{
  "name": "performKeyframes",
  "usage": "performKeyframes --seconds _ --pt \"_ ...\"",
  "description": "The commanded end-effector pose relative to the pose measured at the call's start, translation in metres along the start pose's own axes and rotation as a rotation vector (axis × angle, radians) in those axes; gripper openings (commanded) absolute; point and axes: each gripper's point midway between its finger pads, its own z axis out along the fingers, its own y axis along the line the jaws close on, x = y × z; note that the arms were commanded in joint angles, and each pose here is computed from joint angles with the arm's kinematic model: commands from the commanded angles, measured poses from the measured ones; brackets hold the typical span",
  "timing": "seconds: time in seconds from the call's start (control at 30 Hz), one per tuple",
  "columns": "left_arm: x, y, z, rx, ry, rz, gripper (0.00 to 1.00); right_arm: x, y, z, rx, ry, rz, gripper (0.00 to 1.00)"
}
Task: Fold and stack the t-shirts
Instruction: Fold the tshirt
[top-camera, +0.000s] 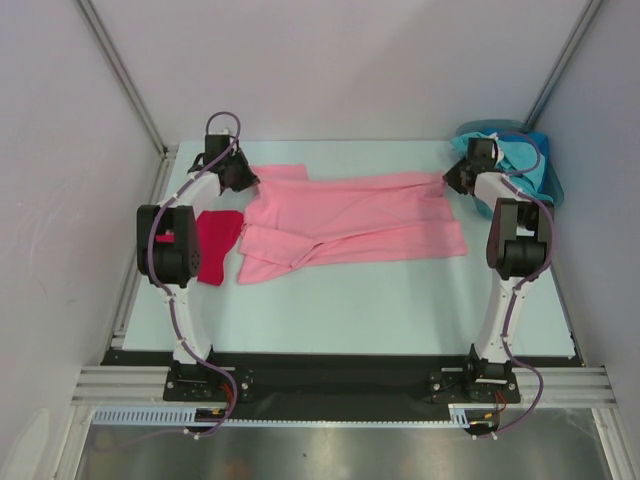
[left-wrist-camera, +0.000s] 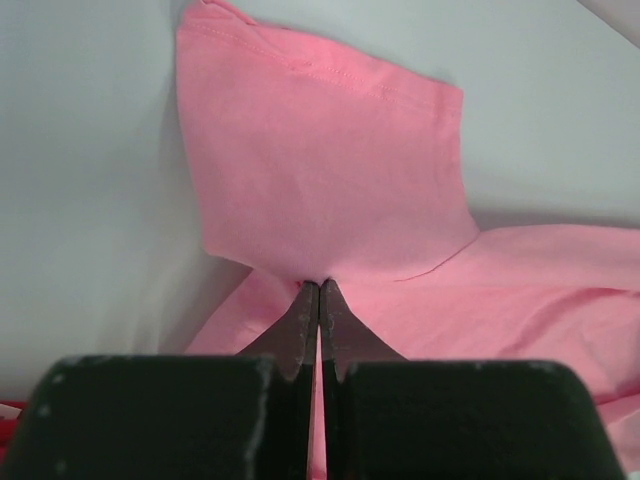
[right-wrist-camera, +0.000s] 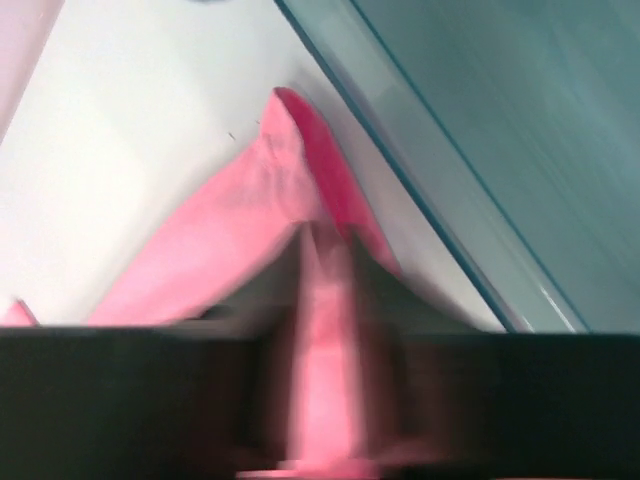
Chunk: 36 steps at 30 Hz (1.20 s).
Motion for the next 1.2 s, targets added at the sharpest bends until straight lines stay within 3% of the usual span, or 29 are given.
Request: performKeyframes --seconds 0.0,0.07,0.1,0.13,0.2,0.3,0.53,0.7,0.77,0.93,1.13,1.17 --pt "-0.024 -0.021 -0.021 0.047 -0.075 0.023 0.01 -0.012 0.015 0.003 -0.032 -0.004 -0.009 0.40" --pt "-0.023 -0.019 -0.020 0.040 -0.076 0.027 0.14 -0.014 0.021 0.000 -0.046 -0.027 -0.011 0.61" --pt "-0.024 -0.018 -0.021 0.033 -0.079 0.026 0.28 -0.012 0.020 -0.001 -0.046 -0.031 -0.015 0.68" --pt "-0.025 -0.017 -0.021 0.029 -0.082 0.028 0.36 -0.013 0.022 -0.004 -0.053 -0.041 -0.015 0.78" --pt "-0.026 -0.016 -0.022 0.016 -0.087 0.025 0.49 -0.025 0.035 -0.014 -0.093 -0.081 -0.010 0.81" --pt "-0.030 -0.017 -0.027 0.012 -0.100 0.019 0.57 -0.033 0.041 -0.029 -0.117 -0.132 0.002 0.82" --pt "-0.026 -0.037 -0.057 0.008 -0.136 -0.004 0.59 -0.031 0.049 -0.094 -0.110 -0.187 0.101 0.82" --pt "-0.006 -0.071 -0.103 0.025 -0.170 0.017 0.60 -0.007 0.020 -0.134 -0.082 -0.176 0.153 0.82" --pt "0.029 -0.075 -0.106 0.029 -0.120 0.024 0.60 -0.009 0.020 -0.163 -0.129 -0.215 0.193 0.82" --pt "0.125 -0.066 -0.117 0.049 -0.004 -0.040 0.59 0.045 -0.025 -0.189 -0.132 -0.180 0.209 0.82" --pt "0.210 -0.036 -0.133 0.026 0.060 -0.120 0.57 0.088 -0.051 -0.217 -0.178 -0.119 0.196 0.82" --pt "0.210 -0.036 -0.141 0.036 0.036 -0.126 0.57 0.091 -0.053 -0.221 -0.181 -0.118 0.193 0.82"
